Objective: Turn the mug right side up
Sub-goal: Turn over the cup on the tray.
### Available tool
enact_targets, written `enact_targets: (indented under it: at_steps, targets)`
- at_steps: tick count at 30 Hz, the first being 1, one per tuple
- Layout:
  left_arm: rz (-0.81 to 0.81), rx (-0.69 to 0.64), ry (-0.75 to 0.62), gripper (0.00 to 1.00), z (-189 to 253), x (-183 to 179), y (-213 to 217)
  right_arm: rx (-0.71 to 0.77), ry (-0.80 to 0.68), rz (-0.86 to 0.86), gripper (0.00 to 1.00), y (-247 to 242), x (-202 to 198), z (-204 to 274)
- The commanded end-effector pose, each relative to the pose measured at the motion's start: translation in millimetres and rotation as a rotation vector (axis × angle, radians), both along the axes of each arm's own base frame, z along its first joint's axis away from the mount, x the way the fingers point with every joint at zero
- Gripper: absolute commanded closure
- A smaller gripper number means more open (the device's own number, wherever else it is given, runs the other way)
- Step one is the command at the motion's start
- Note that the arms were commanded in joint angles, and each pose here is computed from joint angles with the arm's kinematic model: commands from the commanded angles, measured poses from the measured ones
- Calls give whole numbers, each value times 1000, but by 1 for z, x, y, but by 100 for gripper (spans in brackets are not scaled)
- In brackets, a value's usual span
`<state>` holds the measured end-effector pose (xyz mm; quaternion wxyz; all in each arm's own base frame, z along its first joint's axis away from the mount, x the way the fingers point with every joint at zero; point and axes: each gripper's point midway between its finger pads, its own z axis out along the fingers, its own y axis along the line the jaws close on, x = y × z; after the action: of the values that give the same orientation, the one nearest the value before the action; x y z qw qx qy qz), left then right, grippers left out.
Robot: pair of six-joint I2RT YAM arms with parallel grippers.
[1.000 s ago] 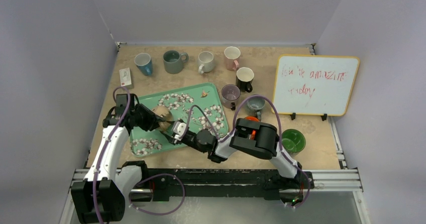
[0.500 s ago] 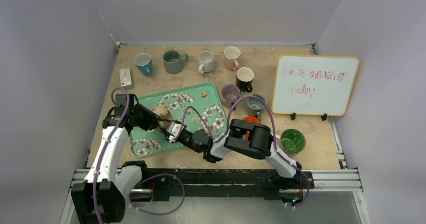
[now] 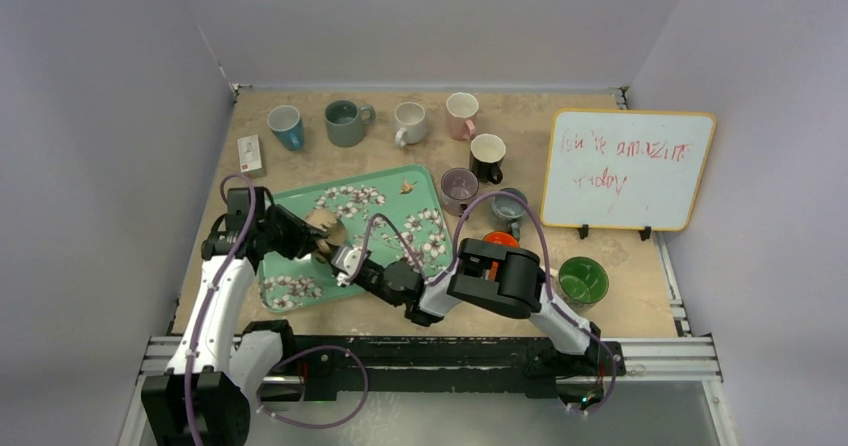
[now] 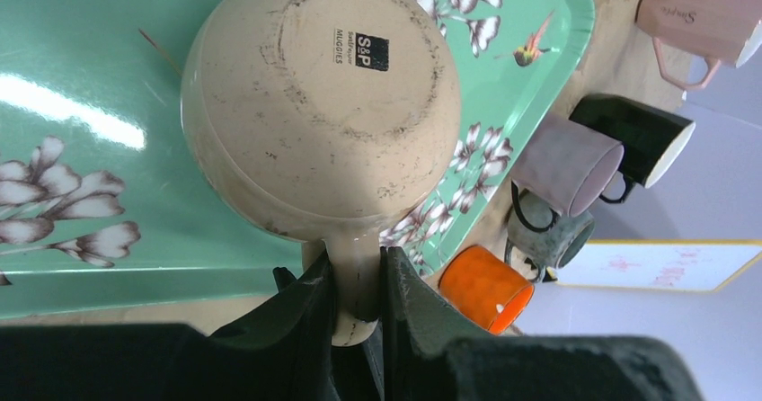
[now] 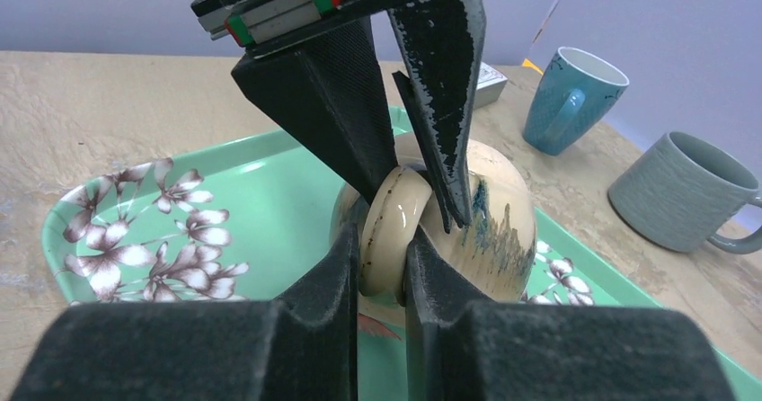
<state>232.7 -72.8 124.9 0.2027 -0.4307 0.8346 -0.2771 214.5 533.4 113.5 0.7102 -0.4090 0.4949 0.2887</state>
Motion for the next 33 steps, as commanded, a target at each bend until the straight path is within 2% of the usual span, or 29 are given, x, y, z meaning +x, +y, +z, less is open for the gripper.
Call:
enact_targets:
  at_steps: [1, 4, 7, 14, 16, 21, 24, 27, 33]
  targets:
    - [-103, -7, -223, 87, 60, 11, -11, 181, -48, -76, 100, -25, 16, 61]
    - [-100, 4, -236, 75, 62, 6, -10, 178, -38, -113, 100, -36, 22, 61]
    - [-126, 1, -248, 67, 63, 4, -13, 174, -43, -112, 100, -43, 20, 65]
    - [-244, 2, -365, 55, 87, 5, -24, 180, -83, -101, 100, -60, 12, 89]
    - [-288, 51, -403, 51, 94, 5, -22, 187, -89, -86, 100, -66, 8, 98]
    - [-349, 256, -474, 33, 107, 6, -3, 186, -91, -41, 100, -81, -5, 111]
    - [-362, 367, -465, 15, 105, 7, 11, 175, -88, -39, 100, -90, -8, 115]
    - [-408, 431, -456, 11, 98, 9, 17, 162, -89, -35, 100, -95, -10, 118]
    - [-390, 530, -379, 4, 72, 12, 37, 143, -88, -33, 100, -110, -16, 128]
